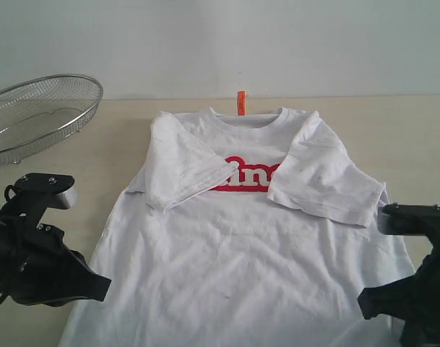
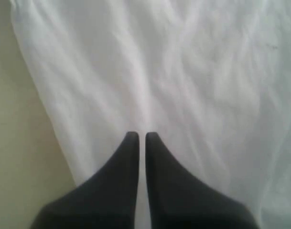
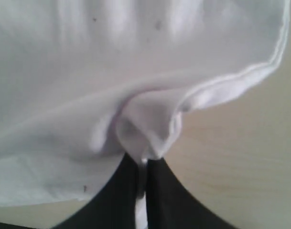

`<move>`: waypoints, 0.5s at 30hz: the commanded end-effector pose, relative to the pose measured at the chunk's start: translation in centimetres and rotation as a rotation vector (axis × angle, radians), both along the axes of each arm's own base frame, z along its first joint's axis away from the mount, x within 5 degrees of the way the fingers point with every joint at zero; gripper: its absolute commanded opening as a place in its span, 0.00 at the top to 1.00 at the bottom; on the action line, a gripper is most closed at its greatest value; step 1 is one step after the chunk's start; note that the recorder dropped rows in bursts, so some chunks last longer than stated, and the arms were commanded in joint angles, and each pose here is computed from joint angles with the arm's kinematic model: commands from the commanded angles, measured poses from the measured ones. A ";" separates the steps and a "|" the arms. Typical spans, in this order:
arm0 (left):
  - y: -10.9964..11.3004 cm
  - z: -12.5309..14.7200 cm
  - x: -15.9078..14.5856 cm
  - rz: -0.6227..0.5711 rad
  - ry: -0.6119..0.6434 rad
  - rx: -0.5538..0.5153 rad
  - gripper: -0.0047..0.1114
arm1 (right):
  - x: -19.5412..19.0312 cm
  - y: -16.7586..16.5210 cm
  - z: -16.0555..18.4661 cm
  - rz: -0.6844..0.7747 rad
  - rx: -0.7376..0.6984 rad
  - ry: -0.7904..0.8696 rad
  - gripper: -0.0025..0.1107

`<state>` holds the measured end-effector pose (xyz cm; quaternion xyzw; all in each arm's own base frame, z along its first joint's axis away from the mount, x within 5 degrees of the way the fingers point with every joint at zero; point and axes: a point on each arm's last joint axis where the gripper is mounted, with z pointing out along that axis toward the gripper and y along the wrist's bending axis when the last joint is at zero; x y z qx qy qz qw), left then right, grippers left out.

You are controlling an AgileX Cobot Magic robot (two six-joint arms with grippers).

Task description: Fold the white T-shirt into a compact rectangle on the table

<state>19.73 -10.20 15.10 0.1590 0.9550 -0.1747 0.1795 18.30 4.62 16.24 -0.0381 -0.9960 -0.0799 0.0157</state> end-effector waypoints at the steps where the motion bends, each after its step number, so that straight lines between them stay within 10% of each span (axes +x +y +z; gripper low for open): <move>1: 0.1 0.2 0.1 0.010 -0.025 0.006 0.92 | 0.4 0.2 3.4 0.008 0.039 -0.167 0.98; 15: 0.1 0.1 0.0 0.011 -0.019 0.004 0.92 | 11.6 0.6 6.5 0.042 -0.070 -0.569 0.98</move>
